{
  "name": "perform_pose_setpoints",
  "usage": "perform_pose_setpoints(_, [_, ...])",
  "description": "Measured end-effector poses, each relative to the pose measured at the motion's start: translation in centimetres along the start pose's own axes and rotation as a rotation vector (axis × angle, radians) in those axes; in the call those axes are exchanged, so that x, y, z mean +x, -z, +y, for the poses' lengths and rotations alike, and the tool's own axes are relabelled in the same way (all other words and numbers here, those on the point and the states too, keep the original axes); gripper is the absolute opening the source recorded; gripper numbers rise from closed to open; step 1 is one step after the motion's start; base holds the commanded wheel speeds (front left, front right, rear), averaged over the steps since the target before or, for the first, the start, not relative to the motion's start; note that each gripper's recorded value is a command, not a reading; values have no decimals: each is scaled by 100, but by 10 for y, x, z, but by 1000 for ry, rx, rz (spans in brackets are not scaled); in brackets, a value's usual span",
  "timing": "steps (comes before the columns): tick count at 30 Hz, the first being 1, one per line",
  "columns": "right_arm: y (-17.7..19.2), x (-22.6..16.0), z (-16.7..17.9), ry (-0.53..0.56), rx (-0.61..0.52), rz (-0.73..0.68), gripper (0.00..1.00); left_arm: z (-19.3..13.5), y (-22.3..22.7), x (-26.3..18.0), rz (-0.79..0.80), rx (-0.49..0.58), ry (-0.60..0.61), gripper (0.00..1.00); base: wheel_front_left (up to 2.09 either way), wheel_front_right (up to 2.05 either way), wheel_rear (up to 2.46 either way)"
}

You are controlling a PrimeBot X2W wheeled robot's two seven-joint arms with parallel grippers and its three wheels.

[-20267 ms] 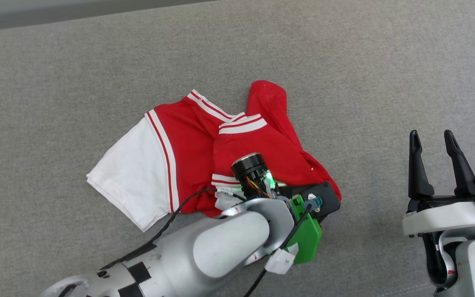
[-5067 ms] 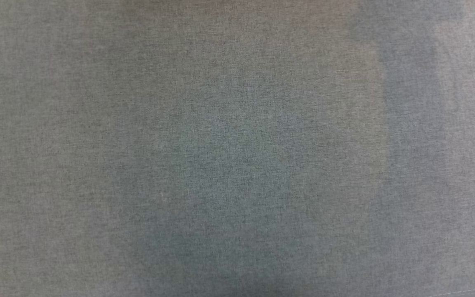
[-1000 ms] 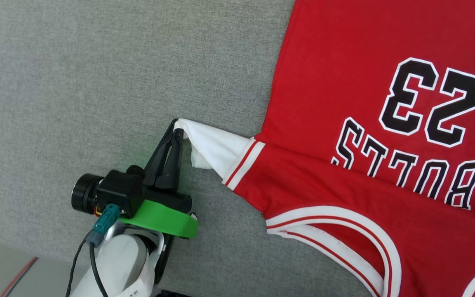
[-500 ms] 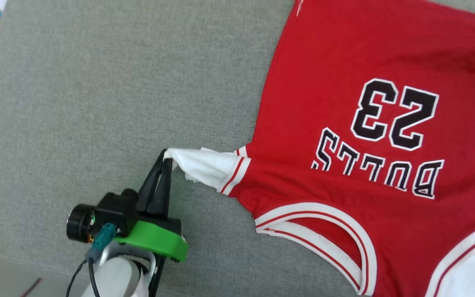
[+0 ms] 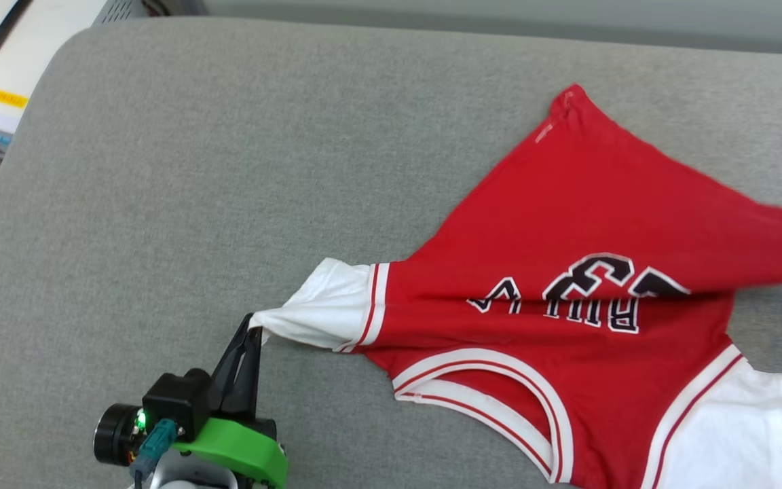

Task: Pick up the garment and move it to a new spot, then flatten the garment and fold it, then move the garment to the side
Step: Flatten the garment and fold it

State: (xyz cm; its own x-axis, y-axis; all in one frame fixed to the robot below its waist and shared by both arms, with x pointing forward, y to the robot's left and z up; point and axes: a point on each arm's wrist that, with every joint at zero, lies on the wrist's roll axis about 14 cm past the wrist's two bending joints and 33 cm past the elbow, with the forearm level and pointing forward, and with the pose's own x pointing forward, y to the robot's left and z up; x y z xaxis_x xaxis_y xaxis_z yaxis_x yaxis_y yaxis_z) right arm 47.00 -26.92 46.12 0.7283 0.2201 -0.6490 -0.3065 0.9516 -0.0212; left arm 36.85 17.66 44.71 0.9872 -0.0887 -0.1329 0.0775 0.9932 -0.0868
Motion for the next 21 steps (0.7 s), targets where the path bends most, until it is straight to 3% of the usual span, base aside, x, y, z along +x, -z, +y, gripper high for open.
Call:
perform_pose_setpoints(8, [97, -62, -13, 84, 210, 98, 0, -8, -6, -6, -20, -1, 21, 0, 0, 0, 0])
perform_pose_setpoints(9, [114, -70, -12, 92, 241, 127, 0, -10, -8, -6, -24, -1, 27, 0, 0, 0, 0])
perform_pose_setpoints(10, [156, -86, 1, 101, 337, 200, 0, -14, -10, -4, -33, -1, 39, 0, 0, 0, 0])
perform_pose_setpoints(14, [199, -98, 27, 86, 442, 285, 0, -15, -12, -4, -38, -1, 44, 0, 0, 0, 0])
perform_pose_setpoints(18, [215, -99, 44, 76, 488, 313, 0, -16, -11, -3, -34, -2, 46, 0, 0, 0, 0])
perform_pose_setpoints(20, [212, -98, 42, 91, 482, 292, 57, -16, -11, -3, -34, -2, 48, 0, 0, 0, 0])
perform_pose_setpoints(21, [207, -98, 41, 98, 473, 270, 100, -17, -11, -3, -35, -2, 49, 0, 0, 0, 0])
